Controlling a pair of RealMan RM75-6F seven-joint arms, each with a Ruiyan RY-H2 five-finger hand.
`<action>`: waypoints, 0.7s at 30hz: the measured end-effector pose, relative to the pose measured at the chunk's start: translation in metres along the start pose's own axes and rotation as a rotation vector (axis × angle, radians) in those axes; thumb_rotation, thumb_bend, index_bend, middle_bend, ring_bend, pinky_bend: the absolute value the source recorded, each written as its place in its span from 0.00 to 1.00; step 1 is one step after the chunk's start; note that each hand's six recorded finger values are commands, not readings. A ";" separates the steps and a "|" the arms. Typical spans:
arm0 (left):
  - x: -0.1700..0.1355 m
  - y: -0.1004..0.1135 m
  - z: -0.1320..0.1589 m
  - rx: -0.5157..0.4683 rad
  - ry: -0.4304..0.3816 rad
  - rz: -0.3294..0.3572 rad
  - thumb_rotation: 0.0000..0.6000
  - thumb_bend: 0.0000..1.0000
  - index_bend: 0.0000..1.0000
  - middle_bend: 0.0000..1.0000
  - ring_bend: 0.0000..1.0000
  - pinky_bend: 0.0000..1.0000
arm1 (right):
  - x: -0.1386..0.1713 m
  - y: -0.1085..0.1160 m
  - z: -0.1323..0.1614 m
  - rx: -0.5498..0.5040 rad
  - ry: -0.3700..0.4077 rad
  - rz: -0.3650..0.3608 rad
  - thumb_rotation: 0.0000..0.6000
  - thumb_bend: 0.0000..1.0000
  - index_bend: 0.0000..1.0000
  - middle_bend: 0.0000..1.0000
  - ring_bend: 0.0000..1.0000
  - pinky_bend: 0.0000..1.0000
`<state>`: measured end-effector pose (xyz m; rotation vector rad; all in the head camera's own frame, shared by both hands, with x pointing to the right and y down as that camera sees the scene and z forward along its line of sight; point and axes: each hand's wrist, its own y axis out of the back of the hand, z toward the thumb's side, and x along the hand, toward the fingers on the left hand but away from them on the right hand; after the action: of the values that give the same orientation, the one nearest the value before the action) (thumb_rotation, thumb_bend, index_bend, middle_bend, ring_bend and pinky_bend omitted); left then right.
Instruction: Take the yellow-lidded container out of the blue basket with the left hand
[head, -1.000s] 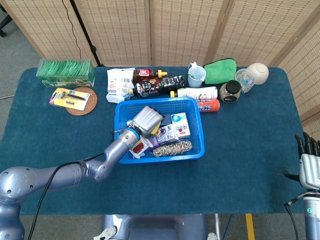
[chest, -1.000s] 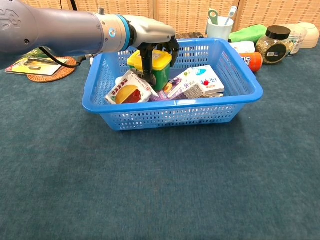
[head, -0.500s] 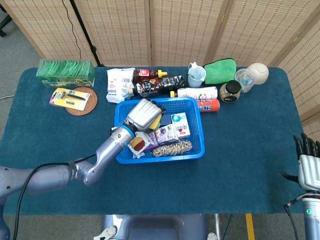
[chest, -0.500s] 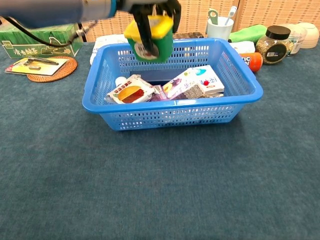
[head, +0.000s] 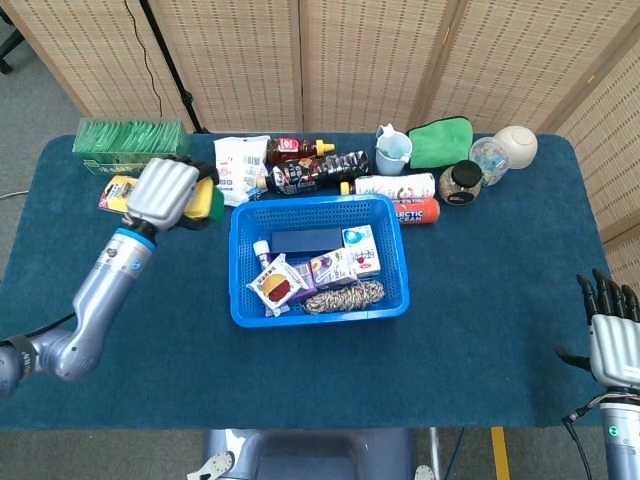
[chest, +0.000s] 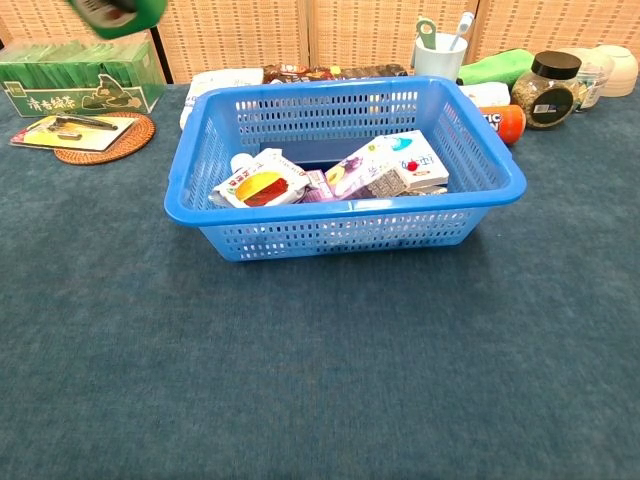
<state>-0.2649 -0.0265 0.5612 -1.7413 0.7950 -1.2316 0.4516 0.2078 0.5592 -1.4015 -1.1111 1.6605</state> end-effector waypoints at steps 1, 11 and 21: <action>-0.003 -0.006 -0.013 0.005 0.024 -0.017 1.00 0.20 0.46 0.51 0.42 0.50 | 0.001 0.000 0.001 0.002 0.004 0.000 1.00 0.00 0.00 0.00 0.00 0.00; -0.011 -0.081 -0.075 0.027 0.120 -0.189 1.00 0.20 0.46 0.50 0.40 0.50 | 0.000 -0.003 0.001 0.001 -0.001 0.009 1.00 0.00 0.00 0.00 0.00 0.00; 0.006 -0.132 -0.057 0.085 0.087 -0.262 1.00 0.20 0.46 0.50 0.40 0.50 | -0.002 0.000 -0.003 -0.014 -0.013 0.007 1.00 0.00 0.00 0.00 0.00 0.00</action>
<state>-0.3137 0.0120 0.6910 -1.7719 0.5663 -1.5017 0.4547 0.2067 0.5594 -1.4068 -1.1280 1.6716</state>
